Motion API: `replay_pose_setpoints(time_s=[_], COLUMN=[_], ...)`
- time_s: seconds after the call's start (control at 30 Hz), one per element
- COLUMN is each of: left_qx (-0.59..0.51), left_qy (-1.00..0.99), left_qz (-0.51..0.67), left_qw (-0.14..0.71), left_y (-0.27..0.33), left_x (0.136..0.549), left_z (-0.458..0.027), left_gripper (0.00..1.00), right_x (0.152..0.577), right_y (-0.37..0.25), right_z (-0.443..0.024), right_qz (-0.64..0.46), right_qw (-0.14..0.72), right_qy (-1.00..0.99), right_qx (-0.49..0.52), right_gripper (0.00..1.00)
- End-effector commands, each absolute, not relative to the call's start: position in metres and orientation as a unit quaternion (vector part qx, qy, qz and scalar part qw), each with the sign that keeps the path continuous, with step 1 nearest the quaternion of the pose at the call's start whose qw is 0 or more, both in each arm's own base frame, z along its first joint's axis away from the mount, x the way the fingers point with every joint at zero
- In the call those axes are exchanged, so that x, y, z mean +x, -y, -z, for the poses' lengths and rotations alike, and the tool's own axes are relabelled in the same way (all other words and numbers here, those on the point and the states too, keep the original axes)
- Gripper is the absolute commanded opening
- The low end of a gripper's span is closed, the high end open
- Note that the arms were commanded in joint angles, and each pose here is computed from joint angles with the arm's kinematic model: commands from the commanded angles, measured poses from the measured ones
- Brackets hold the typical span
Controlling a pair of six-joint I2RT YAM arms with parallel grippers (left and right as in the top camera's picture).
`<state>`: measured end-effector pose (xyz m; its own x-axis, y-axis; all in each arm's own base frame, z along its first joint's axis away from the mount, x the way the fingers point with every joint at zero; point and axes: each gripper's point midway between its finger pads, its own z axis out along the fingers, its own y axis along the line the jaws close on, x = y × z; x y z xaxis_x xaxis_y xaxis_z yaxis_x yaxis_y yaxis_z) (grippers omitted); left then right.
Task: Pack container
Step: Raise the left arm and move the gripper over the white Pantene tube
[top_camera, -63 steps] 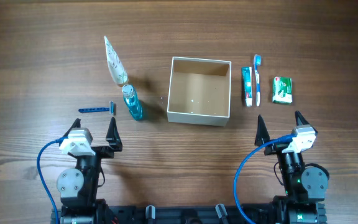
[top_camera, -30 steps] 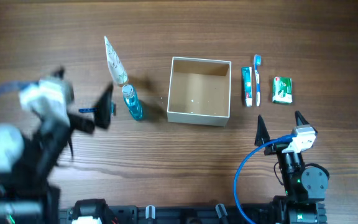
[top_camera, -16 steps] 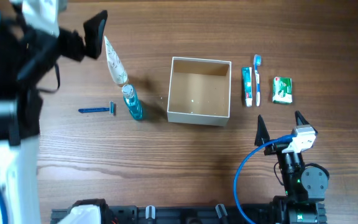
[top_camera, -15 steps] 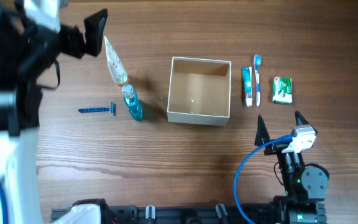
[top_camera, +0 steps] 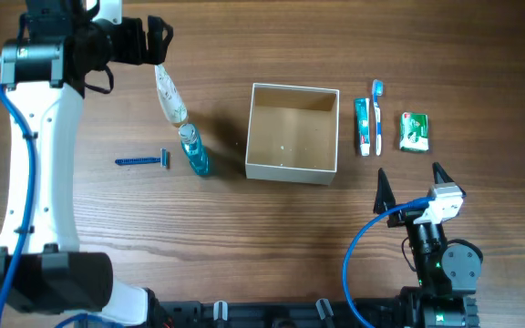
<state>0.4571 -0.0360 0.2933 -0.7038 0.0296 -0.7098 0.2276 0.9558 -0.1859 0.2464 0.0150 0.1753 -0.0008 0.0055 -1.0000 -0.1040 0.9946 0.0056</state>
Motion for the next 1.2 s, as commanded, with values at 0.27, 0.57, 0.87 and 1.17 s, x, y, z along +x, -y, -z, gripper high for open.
replay_pose_setpoints(time_s=[0.27, 0.57, 0.87, 1.17], left_qx=[-0.086, -0.1, -0.101, -0.094], left_qy=[-0.951, -0.976, -0.971, -0.973], left_qz=[0.131, 0.066, 0.046, 0.073], left_qw=[0.266, 0.184, 0.213, 0.2], left_y=[0.02, 0.024, 0.018, 0.028], left_x=[0.457, 0.444, 0.457, 0.453], left_z=[-0.231, -0.182, -0.186, -0.184], left_gripper=[1.0, 1.0, 1.0, 1.0], right_x=[0.246, 0.246, 0.246, 0.246], right_y=[-0.018, -0.018, -0.018, -0.018], right_z=[-0.177, -0.177, -0.177, -0.177], right_qz=[-0.043, -0.043, -0.043, -0.043], right_qw=[0.709, 0.709, 0.709, 0.709], right_qy=[-0.703, -0.703, -0.703, -0.703], right_qx=[-0.041, -0.041, -0.041, -0.042], right_gripper=[1.0, 1.0, 1.0, 1.0])
